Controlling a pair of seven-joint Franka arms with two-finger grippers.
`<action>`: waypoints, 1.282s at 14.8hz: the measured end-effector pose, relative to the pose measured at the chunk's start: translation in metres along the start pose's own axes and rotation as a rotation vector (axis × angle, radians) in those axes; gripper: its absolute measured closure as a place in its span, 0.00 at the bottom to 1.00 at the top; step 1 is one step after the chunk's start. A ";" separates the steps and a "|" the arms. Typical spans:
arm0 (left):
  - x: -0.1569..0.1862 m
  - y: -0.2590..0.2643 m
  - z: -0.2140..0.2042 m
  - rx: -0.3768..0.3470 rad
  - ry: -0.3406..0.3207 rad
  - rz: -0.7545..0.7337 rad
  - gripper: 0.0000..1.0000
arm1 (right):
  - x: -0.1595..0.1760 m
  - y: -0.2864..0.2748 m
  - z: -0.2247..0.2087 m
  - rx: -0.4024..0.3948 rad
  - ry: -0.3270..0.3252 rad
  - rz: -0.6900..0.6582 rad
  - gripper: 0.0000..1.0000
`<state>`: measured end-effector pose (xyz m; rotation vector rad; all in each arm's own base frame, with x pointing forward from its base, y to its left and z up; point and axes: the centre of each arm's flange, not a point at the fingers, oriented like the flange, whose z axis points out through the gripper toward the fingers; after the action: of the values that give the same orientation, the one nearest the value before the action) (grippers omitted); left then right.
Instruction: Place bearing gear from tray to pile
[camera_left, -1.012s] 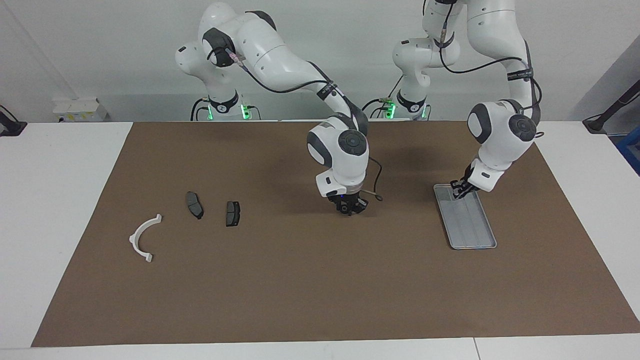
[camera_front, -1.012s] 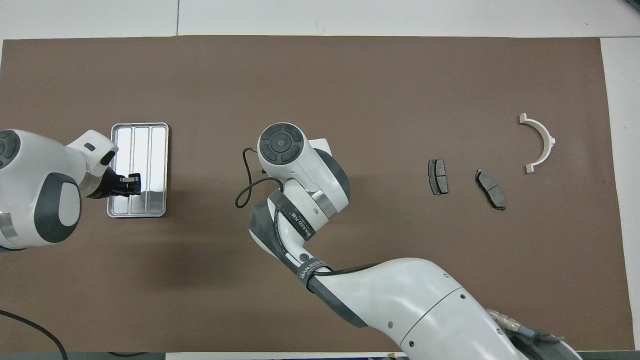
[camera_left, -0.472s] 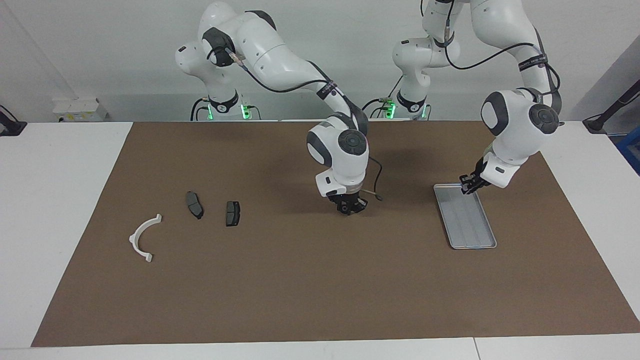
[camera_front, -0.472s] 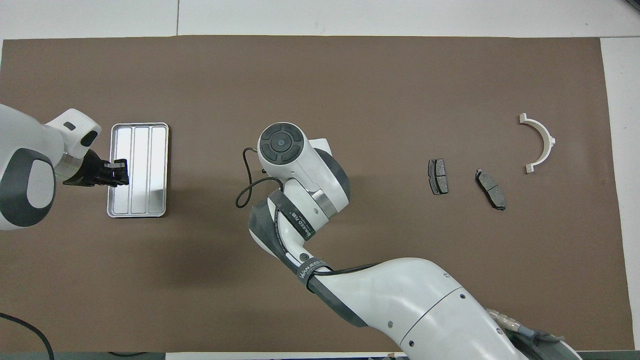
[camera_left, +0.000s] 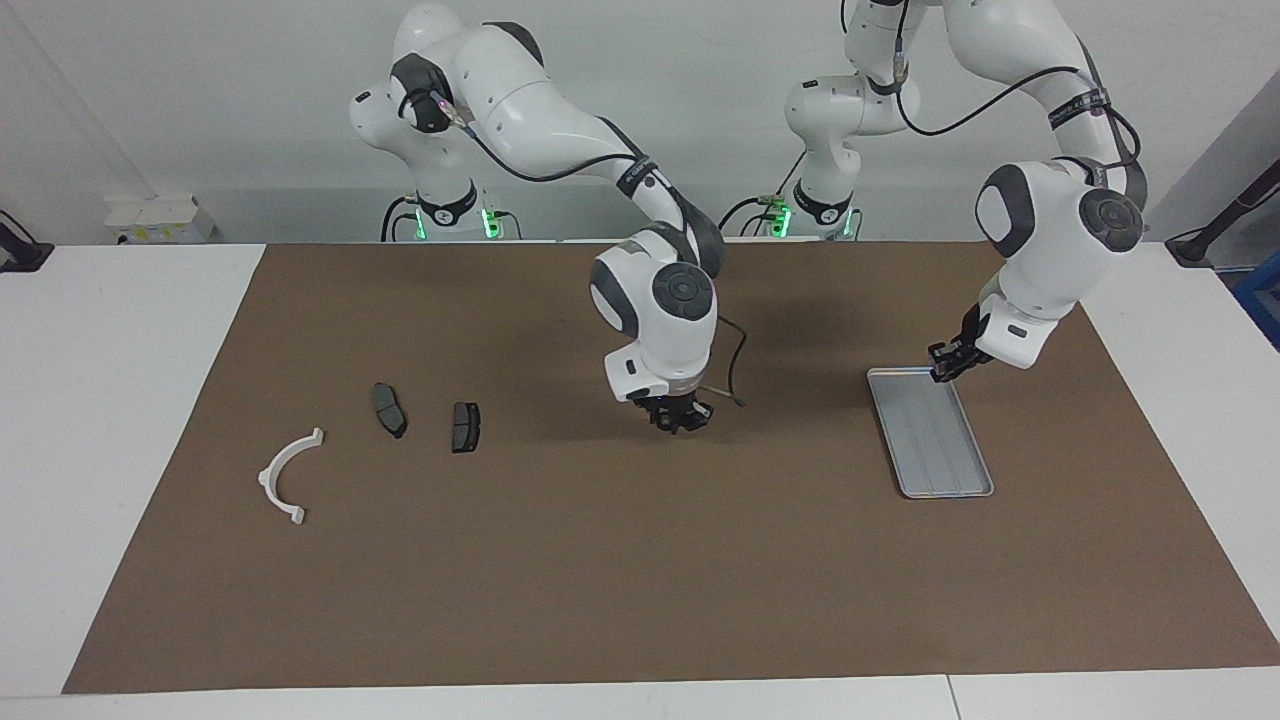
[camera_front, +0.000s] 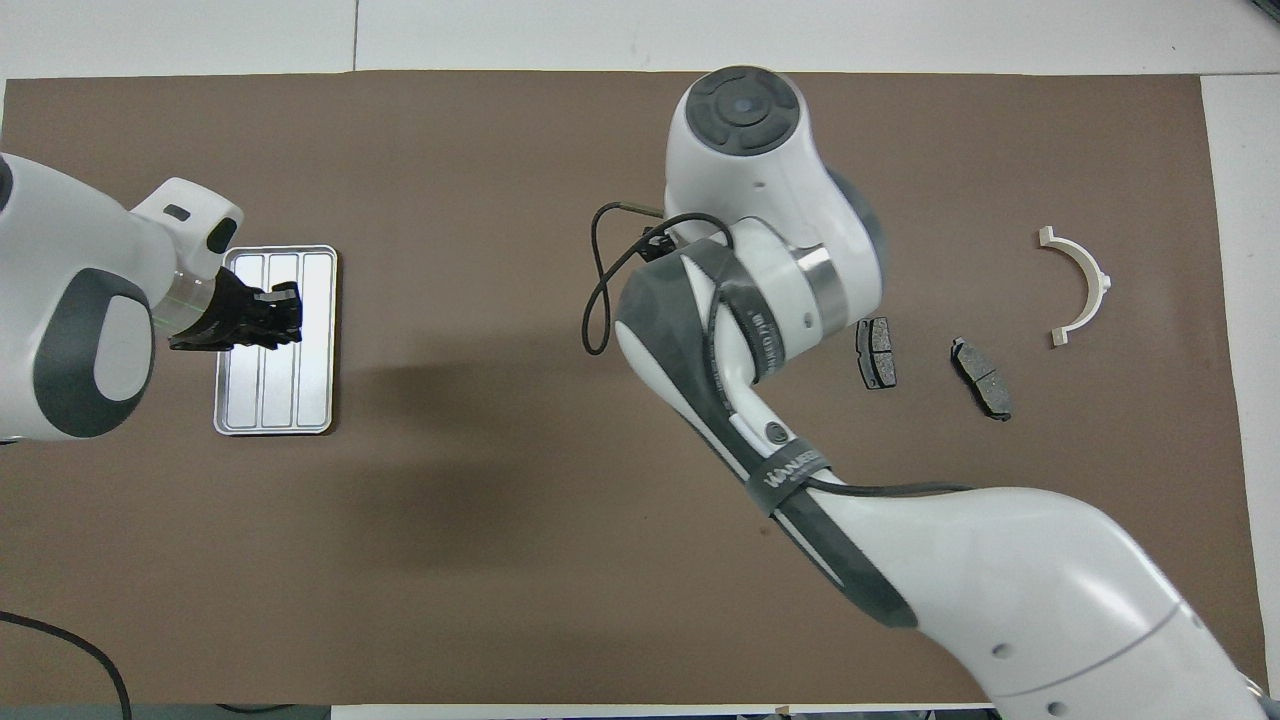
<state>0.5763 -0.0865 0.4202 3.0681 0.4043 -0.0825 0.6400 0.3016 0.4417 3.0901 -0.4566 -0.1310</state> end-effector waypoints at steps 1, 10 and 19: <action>-0.010 0.030 0.003 -0.009 0.017 -0.028 0.76 | 0.009 0.025 -0.021 -0.001 -0.003 -0.076 0.65; -0.087 0.244 0.126 -0.059 0.069 -0.129 0.76 | 0.126 0.245 0.000 0.003 0.005 -0.491 0.65; -0.106 0.267 0.141 -0.048 0.063 -0.133 0.59 | 0.138 0.265 0.136 -0.027 0.119 -0.517 0.65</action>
<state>0.5366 -0.3786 0.2958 2.9998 0.6043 0.0196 0.6839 0.0071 0.3022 3.0851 0.3494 0.0422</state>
